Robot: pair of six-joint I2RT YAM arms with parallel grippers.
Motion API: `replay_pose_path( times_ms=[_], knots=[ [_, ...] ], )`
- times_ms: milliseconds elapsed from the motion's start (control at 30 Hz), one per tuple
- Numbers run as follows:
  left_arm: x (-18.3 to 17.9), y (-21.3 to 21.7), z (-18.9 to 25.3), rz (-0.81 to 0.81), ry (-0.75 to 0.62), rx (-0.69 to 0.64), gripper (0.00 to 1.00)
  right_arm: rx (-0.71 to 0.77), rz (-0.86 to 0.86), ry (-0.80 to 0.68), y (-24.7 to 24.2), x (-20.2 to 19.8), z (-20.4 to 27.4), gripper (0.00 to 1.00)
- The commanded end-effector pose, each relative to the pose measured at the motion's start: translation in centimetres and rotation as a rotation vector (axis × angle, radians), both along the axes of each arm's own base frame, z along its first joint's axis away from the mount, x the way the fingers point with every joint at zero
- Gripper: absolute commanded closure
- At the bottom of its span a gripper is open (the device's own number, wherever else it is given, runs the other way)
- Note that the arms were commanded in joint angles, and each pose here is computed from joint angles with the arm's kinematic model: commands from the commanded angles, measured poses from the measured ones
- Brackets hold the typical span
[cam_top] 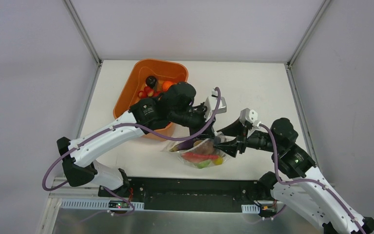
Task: Place the food in the zip-top bag and seal the zipper
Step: Zip the zipper food storage bag at the center of the board.
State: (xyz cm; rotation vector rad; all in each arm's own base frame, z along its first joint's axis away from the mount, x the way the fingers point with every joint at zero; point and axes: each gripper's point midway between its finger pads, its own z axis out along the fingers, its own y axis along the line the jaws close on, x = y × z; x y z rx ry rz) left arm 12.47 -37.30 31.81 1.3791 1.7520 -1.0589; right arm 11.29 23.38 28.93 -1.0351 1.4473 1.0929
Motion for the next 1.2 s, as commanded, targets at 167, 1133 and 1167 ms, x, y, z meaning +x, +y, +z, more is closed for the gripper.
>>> replay_pose_path(
  times_ms=[167, 1133, 1167],
  knots=[
    [-1.3, -0.4, 3.2, -0.077, -0.007, -0.073, 1.0, 0.005, 0.005, -0.104, -0.2, 0.3, 2.8, 0.51],
    [-0.6, 3.4, -1.8, 0.045, -0.038, 0.065, 1.0, 0.074, -0.186, -0.089, -0.8, 3.2, 3.1, 1.0],
    [-0.5, 3.7, -2.0, 0.053, -0.043, 0.072, 1.0, 0.084, -0.208, -0.093, -1.0, 3.5, 3.3, 1.0]
  ],
)
